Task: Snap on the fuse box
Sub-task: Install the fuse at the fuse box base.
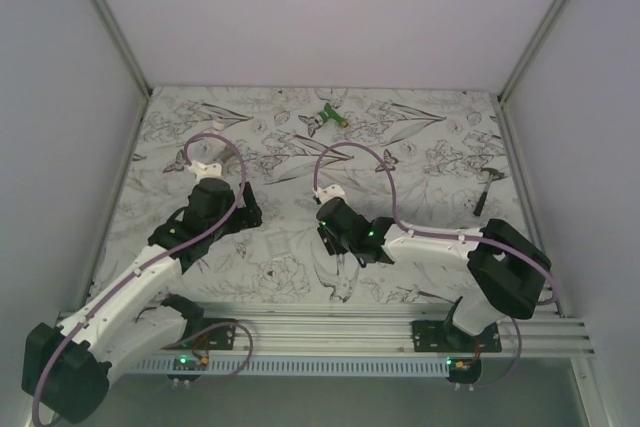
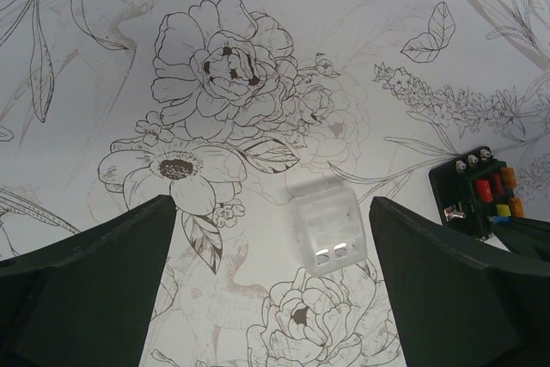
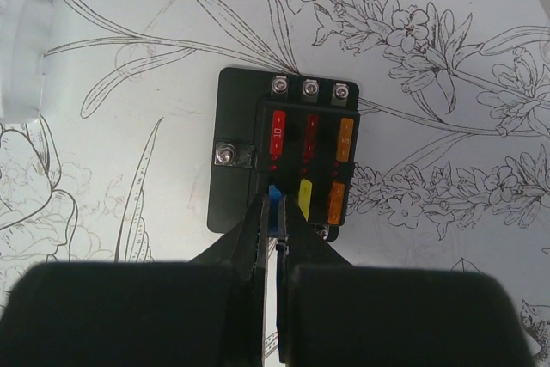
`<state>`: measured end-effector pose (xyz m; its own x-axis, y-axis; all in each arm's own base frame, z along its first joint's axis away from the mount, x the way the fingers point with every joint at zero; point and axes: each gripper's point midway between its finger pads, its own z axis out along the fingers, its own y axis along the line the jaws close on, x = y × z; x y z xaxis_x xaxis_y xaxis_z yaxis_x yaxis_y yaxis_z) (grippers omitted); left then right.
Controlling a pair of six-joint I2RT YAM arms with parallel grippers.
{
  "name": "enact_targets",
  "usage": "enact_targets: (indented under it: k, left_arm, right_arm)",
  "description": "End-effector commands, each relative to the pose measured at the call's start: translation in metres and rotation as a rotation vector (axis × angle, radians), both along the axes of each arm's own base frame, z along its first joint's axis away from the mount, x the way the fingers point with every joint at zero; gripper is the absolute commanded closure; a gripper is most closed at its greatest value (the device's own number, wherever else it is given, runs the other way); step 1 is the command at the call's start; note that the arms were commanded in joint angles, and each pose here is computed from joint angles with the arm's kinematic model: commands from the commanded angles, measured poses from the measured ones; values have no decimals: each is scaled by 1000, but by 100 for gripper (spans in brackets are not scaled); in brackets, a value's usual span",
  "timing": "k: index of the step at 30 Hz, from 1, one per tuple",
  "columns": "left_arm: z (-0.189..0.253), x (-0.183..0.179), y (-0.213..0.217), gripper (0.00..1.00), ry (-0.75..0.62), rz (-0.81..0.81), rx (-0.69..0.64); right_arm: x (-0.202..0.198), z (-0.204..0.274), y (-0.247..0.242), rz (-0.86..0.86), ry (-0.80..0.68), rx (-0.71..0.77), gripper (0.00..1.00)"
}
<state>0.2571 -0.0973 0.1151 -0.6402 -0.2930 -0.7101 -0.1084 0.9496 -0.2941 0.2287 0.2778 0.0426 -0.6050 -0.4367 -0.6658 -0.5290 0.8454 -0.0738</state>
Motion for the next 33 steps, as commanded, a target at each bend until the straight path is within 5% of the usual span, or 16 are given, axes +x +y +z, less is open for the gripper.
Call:
enact_targets:
  k: [1,20,33]
  left_arm:
    - [-6,-6,3,0,28,14,-5]
    - [-7,-6,0,0,38,6,-21]
    - [-4,-7,-1,0,32,-1,-32]
  right_arm:
    - [5,-3,3,-39,-22,0,100]
    - [-3,-32,-19,-77,51,-192,99]
    - [-1,9,3,-41,50,-100,71]
